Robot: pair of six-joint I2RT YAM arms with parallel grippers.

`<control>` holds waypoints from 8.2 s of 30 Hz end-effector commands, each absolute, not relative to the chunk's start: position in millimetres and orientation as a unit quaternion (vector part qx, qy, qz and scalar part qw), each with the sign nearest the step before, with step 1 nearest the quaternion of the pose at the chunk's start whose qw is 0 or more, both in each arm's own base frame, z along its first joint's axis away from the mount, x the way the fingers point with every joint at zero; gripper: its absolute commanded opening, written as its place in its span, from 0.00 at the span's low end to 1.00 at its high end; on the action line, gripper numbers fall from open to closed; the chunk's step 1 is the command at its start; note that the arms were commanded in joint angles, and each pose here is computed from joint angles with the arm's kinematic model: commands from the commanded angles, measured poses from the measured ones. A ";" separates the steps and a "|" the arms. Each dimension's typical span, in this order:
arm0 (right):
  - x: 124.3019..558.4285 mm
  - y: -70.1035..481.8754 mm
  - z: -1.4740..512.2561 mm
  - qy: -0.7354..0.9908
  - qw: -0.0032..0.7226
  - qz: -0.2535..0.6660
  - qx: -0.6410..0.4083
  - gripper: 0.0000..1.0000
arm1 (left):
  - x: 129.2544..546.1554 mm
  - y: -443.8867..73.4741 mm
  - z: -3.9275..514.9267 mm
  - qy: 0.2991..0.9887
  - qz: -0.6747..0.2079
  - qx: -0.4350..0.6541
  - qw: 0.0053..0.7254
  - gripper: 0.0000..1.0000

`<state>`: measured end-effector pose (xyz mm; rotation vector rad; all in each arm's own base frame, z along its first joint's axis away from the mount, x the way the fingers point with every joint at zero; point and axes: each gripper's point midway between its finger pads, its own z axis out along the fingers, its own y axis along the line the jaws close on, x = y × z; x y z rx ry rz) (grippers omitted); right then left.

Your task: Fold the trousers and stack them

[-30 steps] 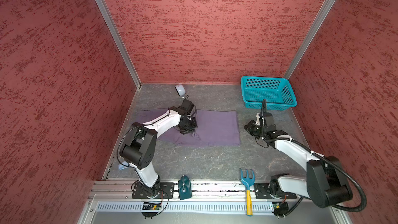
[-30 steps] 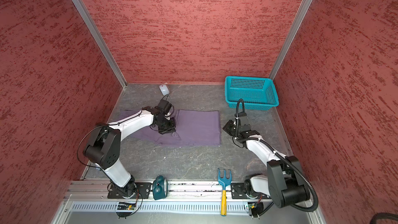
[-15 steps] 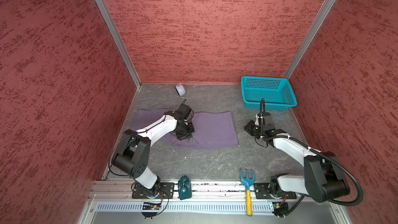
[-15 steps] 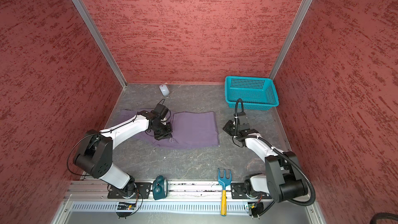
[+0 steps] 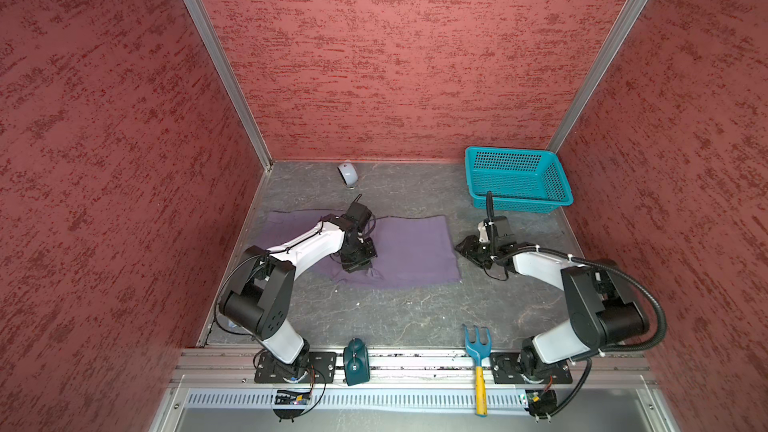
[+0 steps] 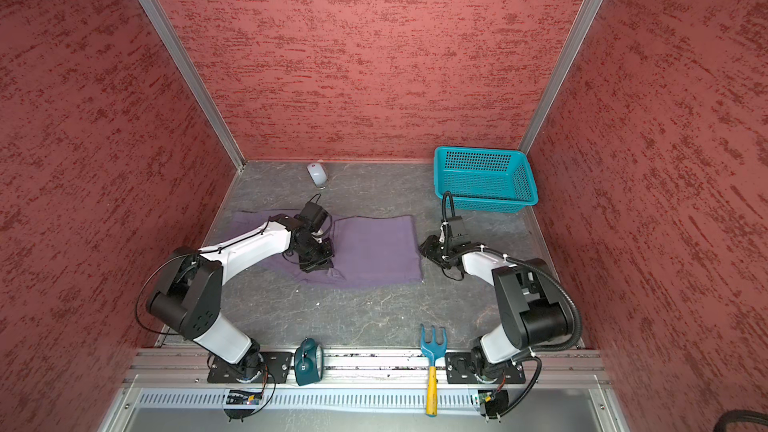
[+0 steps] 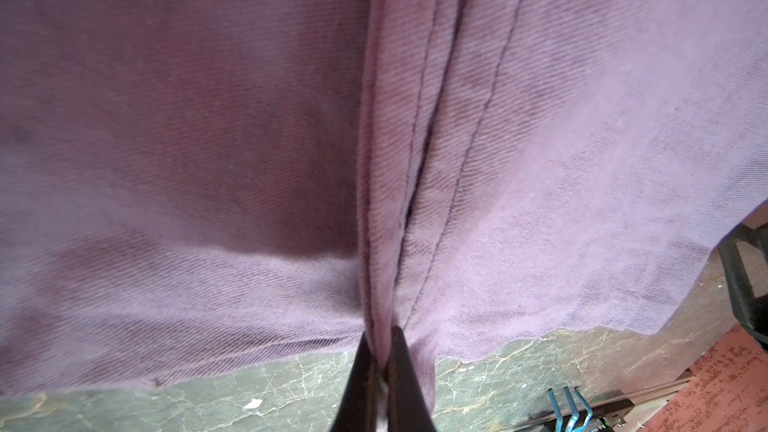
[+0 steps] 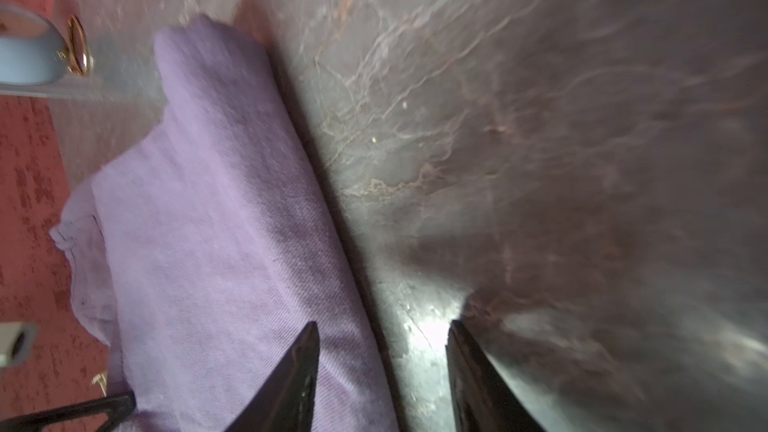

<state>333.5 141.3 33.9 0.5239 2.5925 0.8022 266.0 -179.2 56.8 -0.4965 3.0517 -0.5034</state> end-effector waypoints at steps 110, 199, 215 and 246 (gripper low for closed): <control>326.6 -19.7 218.6 0.900 0.333 0.096 0.266 0.00 | 356.1 -130.7 5.2 0.966 -0.149 -0.205 0.041 0.00; 309.1 -8.3 128.6 0.880 0.309 0.193 0.306 0.00 | 329.4 -375.2 18.0 0.975 -0.204 0.065 0.059 0.33; 302.4 -12.4 122.1 0.877 0.316 0.181 0.313 0.00 | 344.0 -384.7 48.8 0.973 -0.210 0.054 0.084 0.00; 292.9 -13.4 95.6 0.887 0.293 0.168 0.315 0.00 | 368.4 -305.9 118.9 0.974 -0.201 -0.034 0.099 0.00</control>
